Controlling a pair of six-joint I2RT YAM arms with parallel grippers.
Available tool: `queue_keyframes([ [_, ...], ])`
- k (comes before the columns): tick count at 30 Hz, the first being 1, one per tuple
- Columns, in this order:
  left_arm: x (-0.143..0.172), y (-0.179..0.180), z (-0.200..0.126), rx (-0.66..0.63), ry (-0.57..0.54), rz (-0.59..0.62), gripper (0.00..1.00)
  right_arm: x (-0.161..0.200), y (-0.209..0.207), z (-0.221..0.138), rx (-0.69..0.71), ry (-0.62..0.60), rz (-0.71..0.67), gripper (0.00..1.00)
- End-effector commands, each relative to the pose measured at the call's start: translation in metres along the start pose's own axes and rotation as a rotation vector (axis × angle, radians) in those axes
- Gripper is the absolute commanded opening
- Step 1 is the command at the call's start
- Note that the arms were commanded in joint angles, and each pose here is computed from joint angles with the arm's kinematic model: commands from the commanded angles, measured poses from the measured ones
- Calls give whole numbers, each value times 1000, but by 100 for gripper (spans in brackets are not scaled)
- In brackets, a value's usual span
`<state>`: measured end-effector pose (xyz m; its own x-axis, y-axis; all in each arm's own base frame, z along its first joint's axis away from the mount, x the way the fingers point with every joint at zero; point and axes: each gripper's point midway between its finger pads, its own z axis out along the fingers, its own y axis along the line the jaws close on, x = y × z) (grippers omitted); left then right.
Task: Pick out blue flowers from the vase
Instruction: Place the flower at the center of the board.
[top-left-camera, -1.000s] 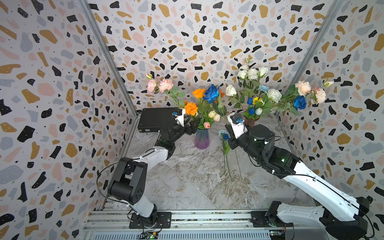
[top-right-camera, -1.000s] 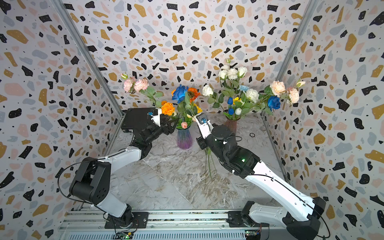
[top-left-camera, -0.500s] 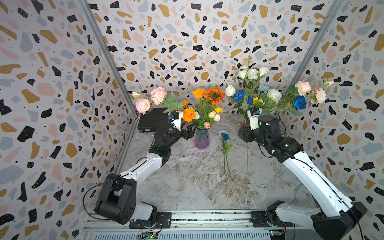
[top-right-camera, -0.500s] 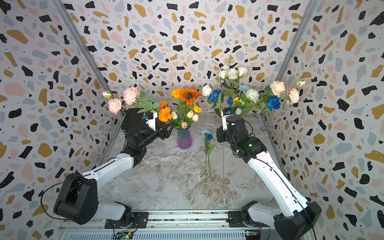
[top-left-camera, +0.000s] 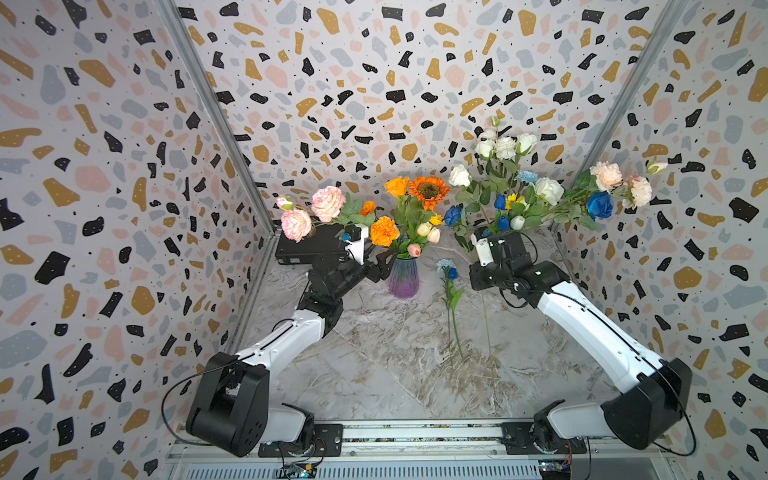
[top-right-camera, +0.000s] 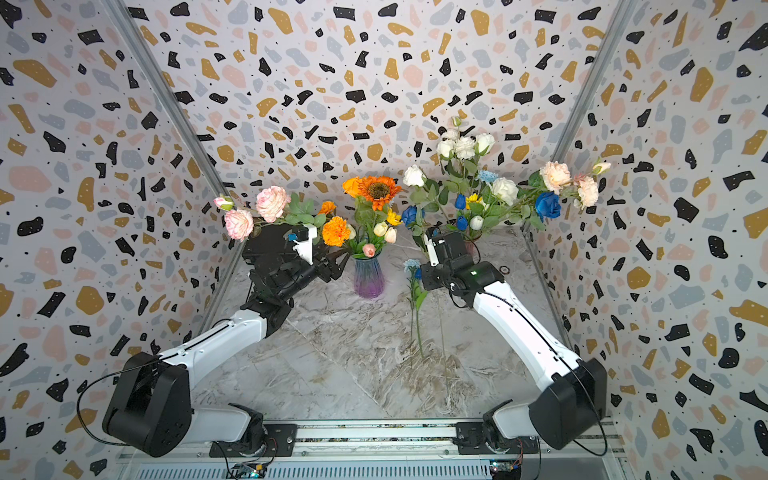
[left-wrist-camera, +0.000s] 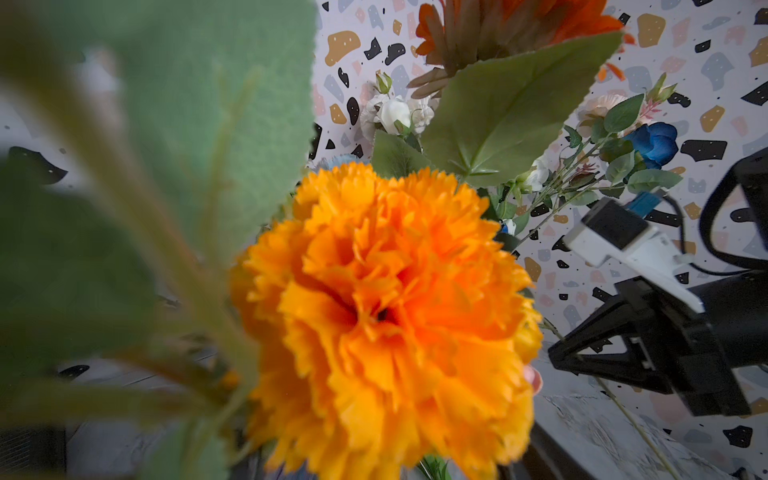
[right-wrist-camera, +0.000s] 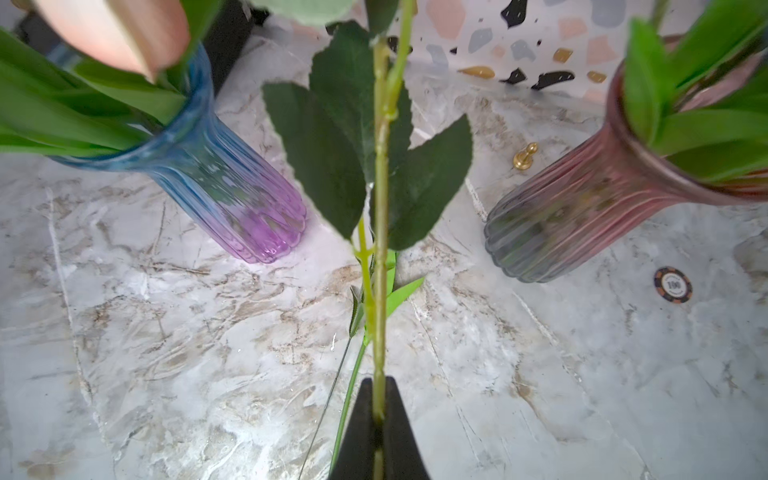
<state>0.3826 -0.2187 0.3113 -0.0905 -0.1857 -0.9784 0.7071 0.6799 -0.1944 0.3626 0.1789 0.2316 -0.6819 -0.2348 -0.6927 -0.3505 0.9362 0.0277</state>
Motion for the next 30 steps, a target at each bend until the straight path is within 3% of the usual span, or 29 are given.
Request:
queue_keyframes([
  [1,-5,-11,-2,25,-24,28,80,-13,-4,13,25,-6,-13,0],
  [13,18,-22,6,41,22,26,83,-33,-33,93,90,47,13,0],
  [21,22,-21,10,34,36,31,83,-21,-39,157,68,116,-6,0],
  [26,27,-18,13,24,48,31,83,-15,-36,176,51,134,-18,0],
  [30,33,-14,17,16,59,25,83,-26,-35,167,41,94,-23,36],
])
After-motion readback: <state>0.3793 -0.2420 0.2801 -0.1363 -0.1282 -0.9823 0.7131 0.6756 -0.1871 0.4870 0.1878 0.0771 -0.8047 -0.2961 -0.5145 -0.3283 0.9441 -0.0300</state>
